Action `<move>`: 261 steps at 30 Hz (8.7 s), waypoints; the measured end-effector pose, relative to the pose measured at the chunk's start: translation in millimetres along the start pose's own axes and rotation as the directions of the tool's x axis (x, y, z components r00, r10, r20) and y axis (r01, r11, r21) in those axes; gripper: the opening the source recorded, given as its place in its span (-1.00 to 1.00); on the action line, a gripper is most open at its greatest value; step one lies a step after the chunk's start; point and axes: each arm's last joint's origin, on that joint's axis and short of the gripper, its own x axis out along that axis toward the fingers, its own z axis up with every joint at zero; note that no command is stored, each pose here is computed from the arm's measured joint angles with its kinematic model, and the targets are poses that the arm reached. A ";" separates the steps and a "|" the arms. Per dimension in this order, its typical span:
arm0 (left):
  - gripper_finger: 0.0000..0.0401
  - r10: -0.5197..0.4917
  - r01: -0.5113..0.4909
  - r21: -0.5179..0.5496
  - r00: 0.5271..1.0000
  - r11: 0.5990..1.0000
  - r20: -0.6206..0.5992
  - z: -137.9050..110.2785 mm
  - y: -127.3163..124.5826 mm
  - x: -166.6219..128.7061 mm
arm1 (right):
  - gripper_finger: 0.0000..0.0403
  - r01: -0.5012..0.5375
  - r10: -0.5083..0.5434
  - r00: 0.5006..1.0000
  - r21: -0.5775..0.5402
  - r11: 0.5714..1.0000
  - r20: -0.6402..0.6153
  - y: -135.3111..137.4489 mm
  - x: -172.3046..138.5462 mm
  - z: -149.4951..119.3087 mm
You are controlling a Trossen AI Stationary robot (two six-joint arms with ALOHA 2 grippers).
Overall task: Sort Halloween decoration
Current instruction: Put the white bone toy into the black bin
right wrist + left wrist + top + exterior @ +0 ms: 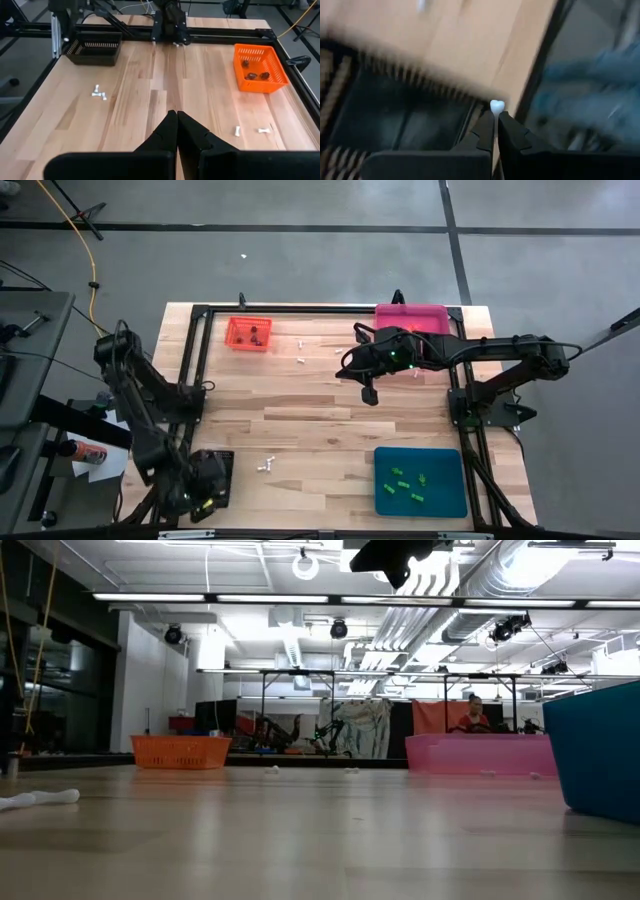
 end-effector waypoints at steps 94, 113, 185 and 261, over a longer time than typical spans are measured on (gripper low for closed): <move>-0.29 -0.159 -0.206 0.274 0.445 0.939 0.881 213.7 101.8 -59.1 | -1.00 0.052 -0.225 0.852 0.350 0.935 0.473 31.4 -5.2 -56.2; -0.58 -0.168 -0.141 0.239 0.390 0.961 0.905 219.9 99.5 -57.6 | -0.67 0.058 -0.233 0.919 0.475 0.878 0.317 28.3 1.4 -69.8; -0.98 -0.072 -0.280 0.198 0.402 0.939 0.913 218.9 103.8 -54.1 | -0.65 0.424 -0.317 0.905 0.606 0.673 -0.282 -13.0 -14.6 -86.8; -0.98 0.090 -0.437 0.085 0.364 0.895 0.927 211.1 112.1 -65.4 | -0.63 0.836 -0.113 0.407 0.419 -0.355 -0.907 -75.2 -25.8 -236.6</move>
